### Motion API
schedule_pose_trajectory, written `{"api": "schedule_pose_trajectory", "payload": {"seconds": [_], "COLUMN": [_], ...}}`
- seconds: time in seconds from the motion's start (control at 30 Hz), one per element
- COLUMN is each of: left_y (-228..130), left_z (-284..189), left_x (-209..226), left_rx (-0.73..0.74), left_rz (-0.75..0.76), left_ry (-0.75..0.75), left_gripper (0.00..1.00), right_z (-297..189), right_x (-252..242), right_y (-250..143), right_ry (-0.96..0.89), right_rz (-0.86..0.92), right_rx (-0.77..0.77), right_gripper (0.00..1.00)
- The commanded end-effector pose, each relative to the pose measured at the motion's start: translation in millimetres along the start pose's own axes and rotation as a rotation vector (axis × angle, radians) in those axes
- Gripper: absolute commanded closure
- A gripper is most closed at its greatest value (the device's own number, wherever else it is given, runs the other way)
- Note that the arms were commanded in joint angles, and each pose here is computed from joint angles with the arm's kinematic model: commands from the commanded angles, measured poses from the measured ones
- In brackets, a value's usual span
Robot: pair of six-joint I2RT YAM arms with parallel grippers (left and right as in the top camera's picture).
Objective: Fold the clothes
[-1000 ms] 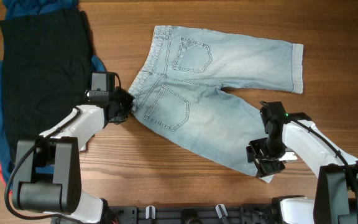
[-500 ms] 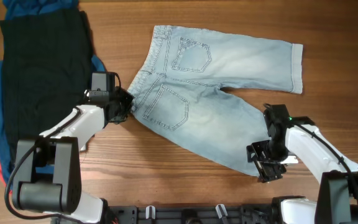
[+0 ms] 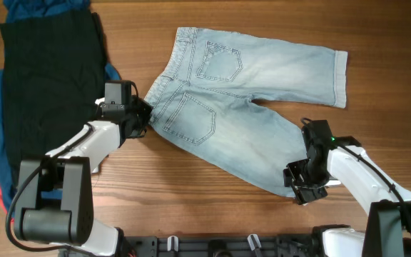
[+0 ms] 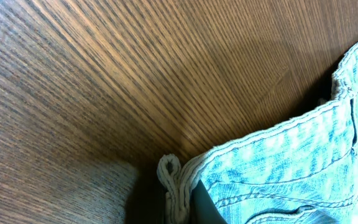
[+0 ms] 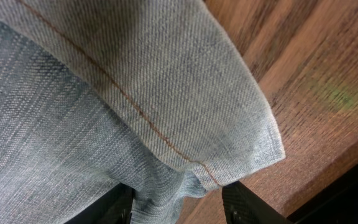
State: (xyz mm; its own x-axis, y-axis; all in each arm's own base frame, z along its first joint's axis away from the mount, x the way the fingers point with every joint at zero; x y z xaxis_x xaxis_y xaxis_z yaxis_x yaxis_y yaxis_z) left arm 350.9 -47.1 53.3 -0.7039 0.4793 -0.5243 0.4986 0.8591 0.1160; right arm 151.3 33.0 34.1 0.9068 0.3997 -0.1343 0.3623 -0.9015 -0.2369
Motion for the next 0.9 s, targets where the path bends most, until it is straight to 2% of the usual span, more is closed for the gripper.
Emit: {"api": "schedule_pose_trajectory", "payload": {"seconds": [0.0,0.07,0.1,0.13,0.17,0.2,0.27,0.43,0.57,0.77,0.87], "left_y": [14.3,14.9,15.2,15.4,15.6,15.9,16.1,19.8,28.6,37.3,33.6], "left_z": [1.6,1.6,1.5,1.5,1.5,1.5,1.5,-18.6,-58.2,-137.0,-163.3], "left_x": [4.7,3.4,2.8,2.4,2.0,1.4,1.0,-11.5,-23.6,-35.8,-37.6], "left_rx": [-0.087,-0.089,-0.091,-0.092,-0.093,-0.094,-0.095,-0.121,-0.172,-0.298,-0.332], "left_rz": [-0.031,-0.03,-0.029,-0.029,-0.029,-0.029,-0.028,0.024,0.07,0.096,0.124], "left_ry": [0.023,0.016,0.013,0.011,0.009,0.006,0.004,-0.043,-0.104,-0.223,-0.266], "left_gripper": [0.96,0.96,0.96,0.96,0.96,0.96,0.96,0.96,0.96,0.96,0.96], "right_z": [69.3,74.2,76.7,79.7,82.9,85.2,86.3,45.8,-20.1,-156.2,-206.9], "right_x": [6.8,6.9,6.3,4.5,2.0,1.6,7.5,69.9,88.3,84.6,76.8], "right_y": [63.8,64.2,64.0,63.6,62.9,60.6,56.0,47.7,52.7,48.8,39.7], "right_ry": [0.104,0.097,0.091,0.078,0.061,0.057,0.081,0.281,0.353,0.454,0.476], "right_rz": [0.028,0.028,0.027,0.026,0.026,0.012,-0.044,-0.521,-0.577,-0.69,-0.741], "right_rx": [-0.453,-0.445,-0.44,-0.432,-0.423,-0.402,-0.359,-0.297,-0.328,-0.504,-0.581], "right_gripper": [0.48,0.49,0.56,0.67,0.83,0.96,0.96,0.96,0.96,0.96,0.96]}}
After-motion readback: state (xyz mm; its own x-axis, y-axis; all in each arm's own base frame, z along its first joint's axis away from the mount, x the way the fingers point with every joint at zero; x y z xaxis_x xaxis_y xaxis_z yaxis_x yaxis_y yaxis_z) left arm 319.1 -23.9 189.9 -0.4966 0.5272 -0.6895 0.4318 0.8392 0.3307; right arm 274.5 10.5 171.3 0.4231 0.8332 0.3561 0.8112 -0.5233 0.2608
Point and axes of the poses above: each gripper's point midway between its finger pads, its own z axis out along the fingers, its own x axis along the line the jaws close on, y = z × x, the point moved 5 cm from there along -z, back along the fingers, and after that the axes turned 5 degrees about -z, right-handed, at the moved point
